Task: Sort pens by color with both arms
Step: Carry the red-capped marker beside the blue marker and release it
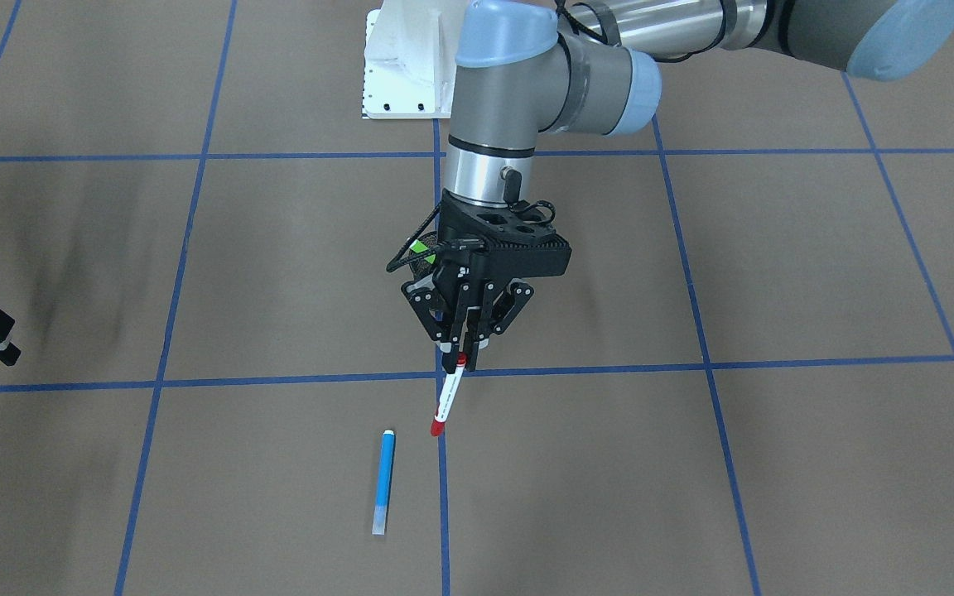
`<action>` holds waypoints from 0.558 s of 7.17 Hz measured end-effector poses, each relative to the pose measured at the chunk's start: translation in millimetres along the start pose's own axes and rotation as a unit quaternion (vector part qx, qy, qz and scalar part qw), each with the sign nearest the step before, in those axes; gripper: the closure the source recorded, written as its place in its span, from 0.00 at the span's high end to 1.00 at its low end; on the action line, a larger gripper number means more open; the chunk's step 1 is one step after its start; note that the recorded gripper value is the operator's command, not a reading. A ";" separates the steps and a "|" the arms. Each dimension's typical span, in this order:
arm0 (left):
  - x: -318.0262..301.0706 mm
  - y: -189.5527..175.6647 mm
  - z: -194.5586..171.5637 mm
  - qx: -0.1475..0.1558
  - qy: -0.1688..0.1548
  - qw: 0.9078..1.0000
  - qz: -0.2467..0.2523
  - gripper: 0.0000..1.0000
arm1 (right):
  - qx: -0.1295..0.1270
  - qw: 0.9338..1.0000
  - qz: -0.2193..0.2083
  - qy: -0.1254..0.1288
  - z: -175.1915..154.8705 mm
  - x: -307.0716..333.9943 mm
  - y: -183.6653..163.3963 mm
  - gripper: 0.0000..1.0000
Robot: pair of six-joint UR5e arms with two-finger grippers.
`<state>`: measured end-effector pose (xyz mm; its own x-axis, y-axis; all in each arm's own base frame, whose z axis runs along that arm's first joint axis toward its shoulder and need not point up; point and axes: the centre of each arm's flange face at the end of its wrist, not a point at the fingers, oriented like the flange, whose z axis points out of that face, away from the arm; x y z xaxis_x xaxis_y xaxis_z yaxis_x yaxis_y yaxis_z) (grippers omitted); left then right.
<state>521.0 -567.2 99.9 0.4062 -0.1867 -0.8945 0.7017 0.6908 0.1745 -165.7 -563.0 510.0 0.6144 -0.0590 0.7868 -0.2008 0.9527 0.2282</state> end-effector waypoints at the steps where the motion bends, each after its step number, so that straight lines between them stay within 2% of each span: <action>1: -1.6 31.8 35.2 0.056 0.001 0.998 -0.009 0.00 | -0.007 1.000 0.001 -0.007 -0.2 -0.5 2.6 1.00; 2: 1.4 52.0 64.5 0.095 0.000 0.995 -0.028 0.00 | -0.011 1.000 0.002 -0.009 1.1 0.0 3.9 1.00; 4: 7.8 65.8 97.4 0.134 -0.009 0.988 -0.071 0.00 | -0.013 1.000 0.002 -0.011 1.3 -0.8 4.9 1.00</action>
<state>627.4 -591.3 144.5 0.3015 -0.2813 -0.9110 0.8810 0.4477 0.1533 -168.2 -558.7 511.1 0.5970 -0.0616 0.7999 -0.1830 0.9603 0.2106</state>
